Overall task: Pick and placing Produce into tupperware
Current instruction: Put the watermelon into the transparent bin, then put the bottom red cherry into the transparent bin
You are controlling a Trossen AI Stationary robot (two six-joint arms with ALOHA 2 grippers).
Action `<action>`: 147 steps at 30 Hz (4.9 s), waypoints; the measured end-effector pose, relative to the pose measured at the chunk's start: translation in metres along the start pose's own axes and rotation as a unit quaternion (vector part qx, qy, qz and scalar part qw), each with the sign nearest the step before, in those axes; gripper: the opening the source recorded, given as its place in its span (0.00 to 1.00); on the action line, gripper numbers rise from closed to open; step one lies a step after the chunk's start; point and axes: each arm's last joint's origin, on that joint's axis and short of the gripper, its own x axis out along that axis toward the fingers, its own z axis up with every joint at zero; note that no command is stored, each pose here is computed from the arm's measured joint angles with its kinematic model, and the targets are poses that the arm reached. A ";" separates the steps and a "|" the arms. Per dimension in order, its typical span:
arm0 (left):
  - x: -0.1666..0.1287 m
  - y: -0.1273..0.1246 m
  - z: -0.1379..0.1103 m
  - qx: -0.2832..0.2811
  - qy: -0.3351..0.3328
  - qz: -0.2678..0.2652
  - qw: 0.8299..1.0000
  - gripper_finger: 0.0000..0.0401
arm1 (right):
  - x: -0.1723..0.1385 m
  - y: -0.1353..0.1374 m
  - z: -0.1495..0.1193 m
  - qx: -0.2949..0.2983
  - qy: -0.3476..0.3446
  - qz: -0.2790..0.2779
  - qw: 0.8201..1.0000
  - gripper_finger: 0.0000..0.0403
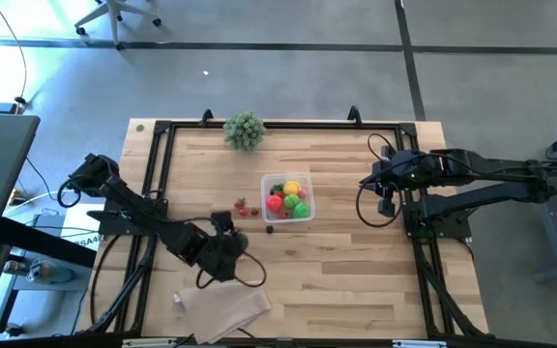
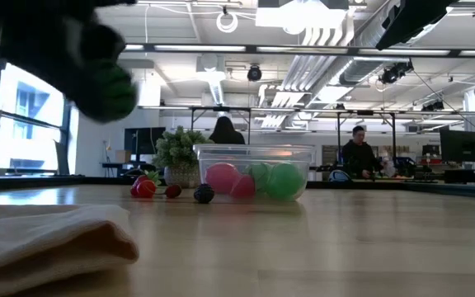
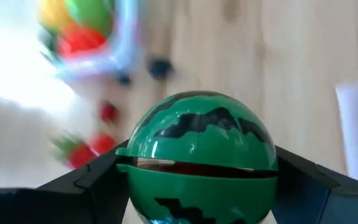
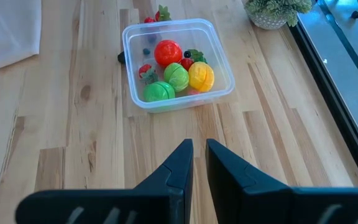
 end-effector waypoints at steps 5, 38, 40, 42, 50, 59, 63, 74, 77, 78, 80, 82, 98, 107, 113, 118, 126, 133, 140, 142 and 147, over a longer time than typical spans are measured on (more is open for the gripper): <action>-0.002 0.027 0.039 -0.002 -0.041 0.043 0.998 0.69 | 0.000 0.000 0.000 0.000 0.000 0.000 1.000 0.09; 0.140 0.192 0.080 -0.144 -0.029 -0.077 0.986 0.64 | 0.000 0.000 0.000 0.000 0.000 0.000 1.000 0.09; 0.140 0.192 0.081 -0.144 -0.031 -0.076 0.986 0.61 | 0.000 0.000 0.000 0.000 0.000 0.000 1.000 0.09; 0.139 0.193 0.081 -0.144 -0.031 -0.076 0.986 0.58 | 0.000 0.000 0.000 0.000 0.000 0.000 1.000 0.09; 0.137 0.192 0.079 -0.143 -0.022 -0.089 0.985 0.52 | 0.000 0.000 0.000 0.000 0.000 0.000 1.000 0.09; 0.089 0.199 0.091 -0.192 0.153 -0.146 0.958 0.45 | 0.000 0.000 0.000 0.000 0.000 0.000 1.000 0.09; 0.065 0.195 0.092 -0.207 0.237 -0.138 0.939 0.42 | 0.000 0.000 0.000 0.000 0.000 0.000 1.000 0.09; 0.006 0.159 0.051 -0.205 0.301 -0.079 0.928 0.34 | 0.000 0.000 0.000 0.000 0.000 0.000 1.000 0.09; -0.010 0.153 0.027 -0.233 0.282 -0.077 0.927 0.33 | 0.000 0.000 0.000 0.000 0.000 0.000 1.000 0.09; -0.017 0.151 0.017 -0.245 0.272 -0.078 0.927 0.32 | 0.000 0.000 0.000 0.000 0.000 0.000 1.000 0.09; -0.027 0.148 -0.003 -0.272 0.253 -0.079 0.925 0.32 | 0.000 0.000 0.000 0.000 0.000 0.000 1.000 0.09; -0.035 0.144 -0.024 -0.306 0.226 -0.084 0.921 0.32 | 0.000 0.000 0.000 0.000 0.000 0.000 1.000 0.09; -0.040 0.108 -0.110 -0.362 0.209 -0.199 0.887 0.32 | 0.000 0.000 0.000 0.000 0.000 0.000 1.000 0.09; -0.036 0.077 -0.115 -0.137 0.236 -0.230 0.934 0.32 | 0.000 0.000 0.000 0.000 0.000 0.000 1.000 0.09; -0.027 0.062 -0.118 -0.035 0.253 -0.213 0.943 0.32 | 0.000 0.000 0.000 0.000 0.000 0.000 1.000 0.09; -0.016 0.055 -0.120 0.009 0.275 -0.187 0.943 0.32 | 0.000 0.000 0.000 0.000 0.000 0.000 1.000 0.09; 0.001 0.046 -0.124 0.028 0.323 -0.145 0.935 0.32 | 0.000 0.000 0.000 0.000 0.000 0.000 1.000 0.09; 0.005 0.043 -0.123 0.027 0.322 -0.147 0.935 0.32 | 0.000 0.000 0.000 0.000 0.000 0.000 1.000 0.09; 0.006 0.039 -0.119 0.012 0.311 -0.179 0.933 0.32 | 0.000 0.000 0.000 0.000 0.000 0.000 1.000 0.09; 0.006 0.037 -0.119 -0.009 0.315 -0.187 0.930 0.32 | 0.000 0.000 0.000 0.000 0.000 0.000 1.000 0.09; 0.006 0.038 -0.119 -0.103 0.326 -0.143 0.929 0.32 | 0.000 0.000 0.000 0.000 0.000 0.000 1.000 0.09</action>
